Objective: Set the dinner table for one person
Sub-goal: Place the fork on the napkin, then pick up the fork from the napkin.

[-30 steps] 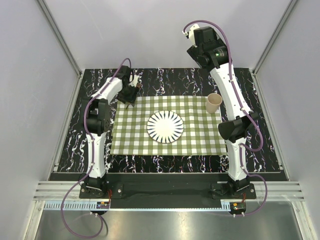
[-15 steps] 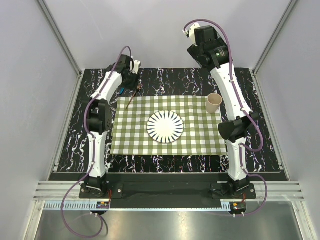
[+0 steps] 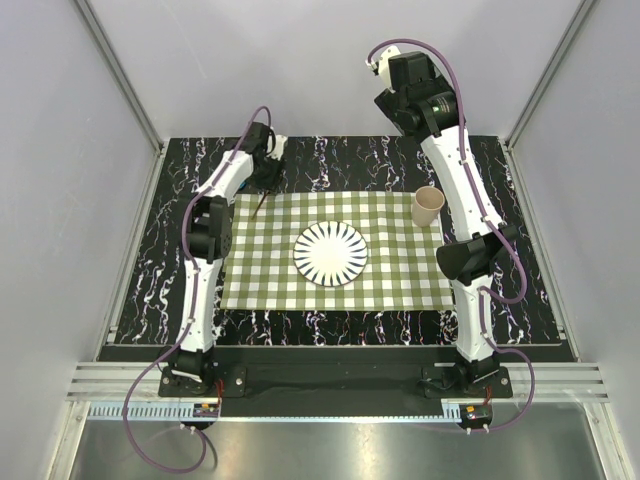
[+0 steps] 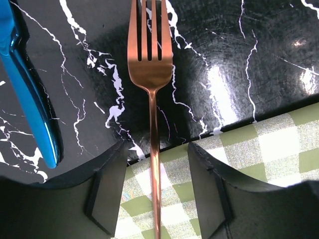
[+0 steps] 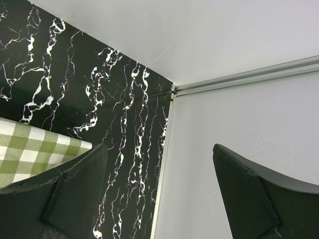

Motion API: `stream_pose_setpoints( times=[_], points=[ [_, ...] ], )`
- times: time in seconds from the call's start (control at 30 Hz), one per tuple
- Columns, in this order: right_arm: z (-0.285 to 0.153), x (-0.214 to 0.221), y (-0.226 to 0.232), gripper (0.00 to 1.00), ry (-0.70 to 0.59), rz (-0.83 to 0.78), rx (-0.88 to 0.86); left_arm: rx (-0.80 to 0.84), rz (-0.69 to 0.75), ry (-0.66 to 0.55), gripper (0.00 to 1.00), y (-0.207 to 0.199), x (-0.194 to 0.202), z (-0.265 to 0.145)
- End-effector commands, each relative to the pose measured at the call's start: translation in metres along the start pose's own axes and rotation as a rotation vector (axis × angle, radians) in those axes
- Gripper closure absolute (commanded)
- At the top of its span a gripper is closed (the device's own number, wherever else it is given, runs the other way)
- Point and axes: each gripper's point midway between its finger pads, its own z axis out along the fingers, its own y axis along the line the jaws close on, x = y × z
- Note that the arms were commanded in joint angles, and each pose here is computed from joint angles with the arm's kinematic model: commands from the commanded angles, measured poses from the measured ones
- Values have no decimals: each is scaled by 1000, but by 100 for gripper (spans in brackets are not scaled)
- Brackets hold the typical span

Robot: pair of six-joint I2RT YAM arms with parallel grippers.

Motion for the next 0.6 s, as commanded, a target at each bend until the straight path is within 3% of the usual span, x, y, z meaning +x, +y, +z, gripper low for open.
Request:
stream_pose_setpoints(
  times=[0.0,0.13,0.27,0.47,0.57],
  points=[
    [-24,-16,-19,6,-64,41,34,-37,24,-61,44,5,-22,-14],
    [-24,-17,-18,7,-67,39,33,-35,18,-57,47,4,-20,-13],
    [-25,-18,-18,7,-68,41,32,-34,19,-59,65,4,-21,-14],
    [-26,-18,-19,7,-70,45,31,-40,15,-59,74,5,-21,-14],
    [-26,-18,-19,7,-70,44,29,-45,14,-57,84,5,-21,-14]
  ],
)
